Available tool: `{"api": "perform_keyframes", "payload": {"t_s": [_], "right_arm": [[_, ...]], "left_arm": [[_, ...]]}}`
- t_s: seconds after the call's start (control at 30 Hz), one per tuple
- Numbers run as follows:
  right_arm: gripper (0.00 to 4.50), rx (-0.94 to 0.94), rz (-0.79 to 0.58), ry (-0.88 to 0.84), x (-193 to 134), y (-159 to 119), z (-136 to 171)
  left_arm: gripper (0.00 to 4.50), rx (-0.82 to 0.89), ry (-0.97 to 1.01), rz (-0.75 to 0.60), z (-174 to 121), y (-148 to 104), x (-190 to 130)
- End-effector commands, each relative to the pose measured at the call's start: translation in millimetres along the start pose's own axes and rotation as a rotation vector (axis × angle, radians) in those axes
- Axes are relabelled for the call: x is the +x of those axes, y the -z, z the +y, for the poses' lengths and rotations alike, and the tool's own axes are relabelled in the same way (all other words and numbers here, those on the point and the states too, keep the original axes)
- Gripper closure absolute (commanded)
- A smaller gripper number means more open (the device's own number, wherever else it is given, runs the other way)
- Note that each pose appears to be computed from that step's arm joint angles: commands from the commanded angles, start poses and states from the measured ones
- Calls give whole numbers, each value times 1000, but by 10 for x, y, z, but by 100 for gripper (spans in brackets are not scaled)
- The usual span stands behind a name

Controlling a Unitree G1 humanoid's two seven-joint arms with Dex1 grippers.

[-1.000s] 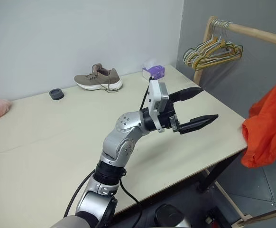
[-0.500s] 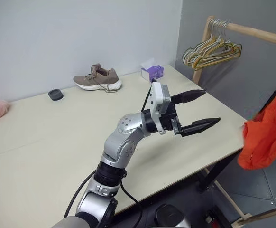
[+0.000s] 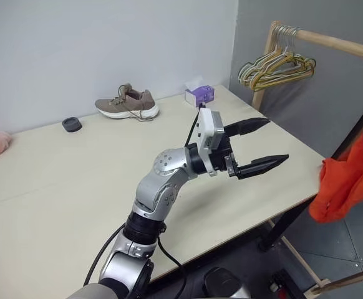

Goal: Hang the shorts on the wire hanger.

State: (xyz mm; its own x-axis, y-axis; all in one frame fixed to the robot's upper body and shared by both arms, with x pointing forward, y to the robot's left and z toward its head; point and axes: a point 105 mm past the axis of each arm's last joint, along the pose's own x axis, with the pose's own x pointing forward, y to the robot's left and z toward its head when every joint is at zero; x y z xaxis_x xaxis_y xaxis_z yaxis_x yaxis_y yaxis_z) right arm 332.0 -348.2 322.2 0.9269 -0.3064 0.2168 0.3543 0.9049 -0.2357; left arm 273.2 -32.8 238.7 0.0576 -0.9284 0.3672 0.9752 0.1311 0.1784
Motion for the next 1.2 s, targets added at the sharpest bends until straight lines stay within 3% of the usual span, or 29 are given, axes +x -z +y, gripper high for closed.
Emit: {"api": "perform_keyframes", "payload": {"t_s": [0.03, 0.23, 0.33, 0.53, 0.67, 0.93, 1.2], "right_arm": [[1, -61, -132, -248, -120, -127, 614], [1, -51, -201, -579, -424, 88, 1457], [1, -31, -206, -706, -604, 376, 1869], [1, 123, -178, -868, -868, 717, 2373], [1, 213, -153, -1024, -1020, 789, 2795], [1, 261, -136, -1170, -1040, 784, 3182], [1, 266, -64, -1154, -1077, 939, 3233]], "left_arm": [[0, 70, -92, 4, 138, -62, -89], [0, 171, -335, 61, 436, -104, -423], [0, 219, -537, 76, 557, -193, -826], [0, 278, -902, 91, 626, -334, -1528], [0, 336, -1255, 221, 630, -270, -2232], [0, 414, -1475, 436, 495, -152, -2688], [0, 388, -1458, 474, 463, -26, -2648]]}}
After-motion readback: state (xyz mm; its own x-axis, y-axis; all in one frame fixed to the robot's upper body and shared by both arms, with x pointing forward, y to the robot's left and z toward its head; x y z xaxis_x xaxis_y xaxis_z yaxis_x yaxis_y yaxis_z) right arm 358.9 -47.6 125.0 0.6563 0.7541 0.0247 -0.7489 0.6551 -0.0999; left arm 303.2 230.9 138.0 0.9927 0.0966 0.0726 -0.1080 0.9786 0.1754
